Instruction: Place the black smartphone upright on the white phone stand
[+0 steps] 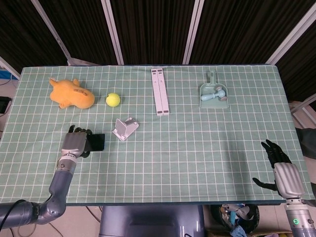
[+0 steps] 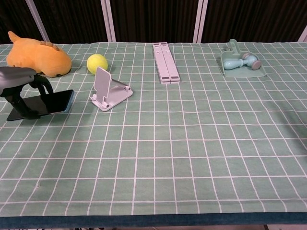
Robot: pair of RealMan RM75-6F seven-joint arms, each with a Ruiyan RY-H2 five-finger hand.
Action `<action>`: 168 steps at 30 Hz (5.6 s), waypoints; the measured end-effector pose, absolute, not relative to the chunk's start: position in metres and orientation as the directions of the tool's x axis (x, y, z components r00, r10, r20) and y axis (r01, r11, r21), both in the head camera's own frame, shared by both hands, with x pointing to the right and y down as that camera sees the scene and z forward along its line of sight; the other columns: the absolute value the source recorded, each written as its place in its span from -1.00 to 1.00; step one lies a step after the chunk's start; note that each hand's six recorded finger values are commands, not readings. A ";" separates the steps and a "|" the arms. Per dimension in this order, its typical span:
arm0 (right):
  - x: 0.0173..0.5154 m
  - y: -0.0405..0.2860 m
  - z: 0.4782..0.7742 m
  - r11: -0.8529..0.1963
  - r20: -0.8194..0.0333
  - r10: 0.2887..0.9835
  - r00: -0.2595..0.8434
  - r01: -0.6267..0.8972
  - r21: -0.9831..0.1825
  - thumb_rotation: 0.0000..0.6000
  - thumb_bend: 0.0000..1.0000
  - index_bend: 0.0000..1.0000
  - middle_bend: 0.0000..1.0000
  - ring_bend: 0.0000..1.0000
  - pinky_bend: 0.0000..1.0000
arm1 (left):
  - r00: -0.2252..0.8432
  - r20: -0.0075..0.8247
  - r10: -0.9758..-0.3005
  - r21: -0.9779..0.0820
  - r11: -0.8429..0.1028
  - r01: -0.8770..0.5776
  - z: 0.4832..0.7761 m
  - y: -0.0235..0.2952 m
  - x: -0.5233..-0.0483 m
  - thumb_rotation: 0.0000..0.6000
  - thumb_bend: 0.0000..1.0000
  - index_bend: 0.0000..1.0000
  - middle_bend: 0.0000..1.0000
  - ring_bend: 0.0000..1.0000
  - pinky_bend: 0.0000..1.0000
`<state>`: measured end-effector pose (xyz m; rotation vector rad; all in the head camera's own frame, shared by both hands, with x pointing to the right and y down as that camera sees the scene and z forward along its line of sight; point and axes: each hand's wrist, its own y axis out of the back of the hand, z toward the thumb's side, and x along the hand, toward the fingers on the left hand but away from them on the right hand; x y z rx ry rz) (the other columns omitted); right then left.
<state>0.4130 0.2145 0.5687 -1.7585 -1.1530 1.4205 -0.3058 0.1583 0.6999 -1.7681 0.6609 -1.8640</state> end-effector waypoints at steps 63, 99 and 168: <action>0.414 0.214 0.569 -0.460 -0.468 0.882 0.046 0.298 -0.837 1.00 -0.77 -1.00 -1.00 -1.00 -0.63 | -0.211 0.677 -0.705 -0.432 -0.149 -0.890 0.693 0.131 -0.191 1.00 -0.11 0.03 0.17 -0.74 -0.82; 0.415 0.214 0.570 -0.468 -0.484 0.874 0.035 0.322 -0.823 1.00 -0.77 -1.00 -1.00 -1.00 -0.63 | -0.189 0.688 -0.701 -0.412 -0.163 -0.897 0.718 0.141 -0.189 1.00 -0.13 0.01 0.17 -0.74 -0.77; 0.417 0.214 0.570 -0.467 -0.479 0.877 0.029 0.285 -0.837 1.00 -0.77 -1.00 -1.00 -1.00 -0.63 | -0.045 0.545 -0.837 -0.553 -0.319 -0.769 0.669 0.142 -0.235 1.00 -0.49 -1.00 -0.92 -1.00 -1.00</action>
